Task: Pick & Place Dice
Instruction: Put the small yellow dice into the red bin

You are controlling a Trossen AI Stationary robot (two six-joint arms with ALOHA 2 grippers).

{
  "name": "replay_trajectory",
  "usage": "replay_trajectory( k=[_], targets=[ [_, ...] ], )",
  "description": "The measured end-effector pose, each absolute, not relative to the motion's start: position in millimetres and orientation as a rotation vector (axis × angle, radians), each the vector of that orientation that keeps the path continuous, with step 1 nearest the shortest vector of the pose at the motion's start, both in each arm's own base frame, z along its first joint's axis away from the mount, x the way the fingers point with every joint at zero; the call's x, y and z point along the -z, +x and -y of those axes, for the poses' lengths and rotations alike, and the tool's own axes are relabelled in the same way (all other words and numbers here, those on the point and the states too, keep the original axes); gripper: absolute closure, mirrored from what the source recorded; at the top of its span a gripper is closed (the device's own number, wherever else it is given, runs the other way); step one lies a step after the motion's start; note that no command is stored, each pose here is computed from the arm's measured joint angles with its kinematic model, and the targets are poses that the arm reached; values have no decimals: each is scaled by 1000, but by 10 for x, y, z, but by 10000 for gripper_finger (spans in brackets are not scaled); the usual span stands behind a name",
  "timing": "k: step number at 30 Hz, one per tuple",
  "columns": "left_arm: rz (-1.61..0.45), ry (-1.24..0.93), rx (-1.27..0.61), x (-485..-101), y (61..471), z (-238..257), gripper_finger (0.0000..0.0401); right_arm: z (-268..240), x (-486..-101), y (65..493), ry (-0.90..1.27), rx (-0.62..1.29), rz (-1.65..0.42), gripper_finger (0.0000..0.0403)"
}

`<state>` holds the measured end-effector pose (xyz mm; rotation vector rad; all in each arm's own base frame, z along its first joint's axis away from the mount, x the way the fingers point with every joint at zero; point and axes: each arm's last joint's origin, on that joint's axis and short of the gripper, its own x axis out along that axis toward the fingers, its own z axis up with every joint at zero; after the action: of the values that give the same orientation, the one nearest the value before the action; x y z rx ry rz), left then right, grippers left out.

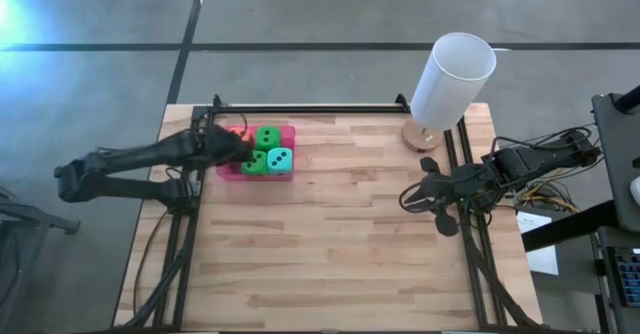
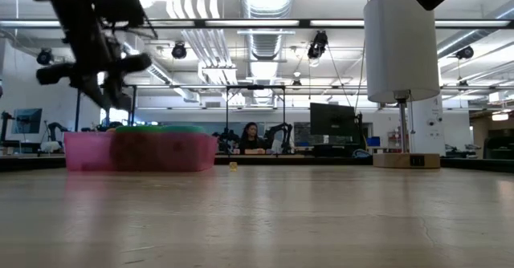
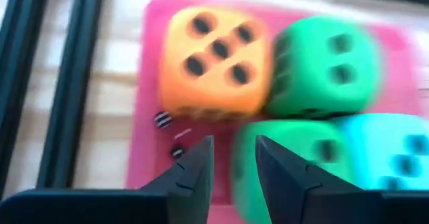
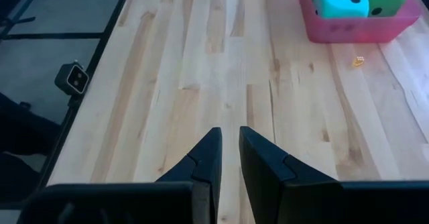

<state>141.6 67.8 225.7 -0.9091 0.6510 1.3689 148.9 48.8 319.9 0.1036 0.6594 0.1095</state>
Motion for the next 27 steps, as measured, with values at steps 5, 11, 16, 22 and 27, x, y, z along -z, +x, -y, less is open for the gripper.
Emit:
replay_trajectory(
  k=[5, 11, 16, 22, 27],
  targets=[
    [-618, -788, -1200, -2619, 1551, -717, 285, -487, -3200, 1489, 102, -106, -658, 351],
    [-554, -602, -865, -2921, 1892, -745, 285, -483, -3169, 1497, 88, -88, -660, 351],
    [-593, -461, -667, -2996, 2285, -778, 285, -492, -3117, 1520, 90, -90, -650, 351],
    [-740, -275, -430, -2950, 2774, -855, 284, -494, -3079, 1525, 92, -89, -657, 351],
    [-823, -112, -277, -2834, 3089, -925, 282, -494, -3078, 1525, 92, -89, -657, 351]
  ],
)
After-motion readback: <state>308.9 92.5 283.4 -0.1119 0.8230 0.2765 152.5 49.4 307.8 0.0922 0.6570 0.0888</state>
